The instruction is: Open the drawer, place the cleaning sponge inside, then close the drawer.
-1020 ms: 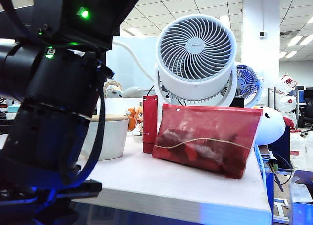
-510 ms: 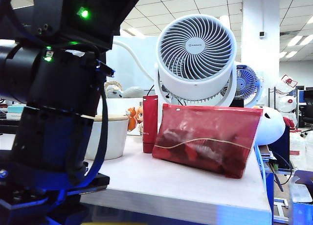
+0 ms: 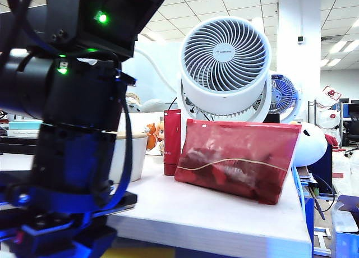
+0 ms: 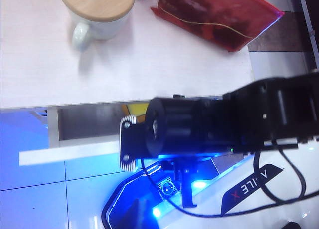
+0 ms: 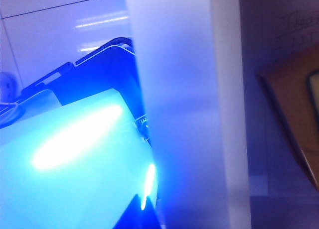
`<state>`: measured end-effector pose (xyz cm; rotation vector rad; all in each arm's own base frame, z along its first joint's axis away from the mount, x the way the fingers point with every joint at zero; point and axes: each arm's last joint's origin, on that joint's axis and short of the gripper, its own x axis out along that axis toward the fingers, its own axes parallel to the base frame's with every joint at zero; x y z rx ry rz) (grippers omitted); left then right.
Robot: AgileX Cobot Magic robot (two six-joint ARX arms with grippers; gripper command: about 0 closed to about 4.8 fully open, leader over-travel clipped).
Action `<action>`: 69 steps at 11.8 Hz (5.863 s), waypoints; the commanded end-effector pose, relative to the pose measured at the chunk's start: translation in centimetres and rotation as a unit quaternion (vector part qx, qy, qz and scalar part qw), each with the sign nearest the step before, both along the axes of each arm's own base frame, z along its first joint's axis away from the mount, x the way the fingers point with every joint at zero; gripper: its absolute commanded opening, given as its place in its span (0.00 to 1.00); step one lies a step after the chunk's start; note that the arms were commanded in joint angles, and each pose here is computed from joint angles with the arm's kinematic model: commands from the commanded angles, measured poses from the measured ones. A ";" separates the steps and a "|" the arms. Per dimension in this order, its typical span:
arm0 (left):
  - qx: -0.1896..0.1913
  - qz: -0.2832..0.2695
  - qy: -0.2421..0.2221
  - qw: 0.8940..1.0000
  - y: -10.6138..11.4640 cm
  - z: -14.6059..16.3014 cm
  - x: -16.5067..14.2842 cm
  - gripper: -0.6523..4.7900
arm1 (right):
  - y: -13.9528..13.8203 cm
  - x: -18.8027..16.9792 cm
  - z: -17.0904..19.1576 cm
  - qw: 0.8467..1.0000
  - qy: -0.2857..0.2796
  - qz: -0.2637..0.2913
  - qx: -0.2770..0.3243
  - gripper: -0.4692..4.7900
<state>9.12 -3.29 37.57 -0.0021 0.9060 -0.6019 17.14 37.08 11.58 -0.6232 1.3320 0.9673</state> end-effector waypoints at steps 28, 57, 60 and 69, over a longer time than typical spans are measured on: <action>-0.002 -0.001 -0.010 1.000 0.0 0.2 0.1 0.12 | -1.0 2.4 1.6 0.978 -0.184 0.072 -0.069 0.09; -0.035 0.186 -0.320 0.928 2.8 -5.4 -7.4 0.11 | -22.5 -1.1 25.1 0.828 -0.396 -0.117 0.379 0.09; -0.041 0.184 -0.333 0.924 1.6 -10.8 -2.5 0.11 | -25.0 -2.4 23.2 0.817 -0.407 -0.146 0.382 0.09; -0.030 0.171 -0.240 0.955 0.9 -19.1 -0.2 0.11 | -26.5 -4.1 18.6 0.781 -0.432 -0.178 0.415 0.09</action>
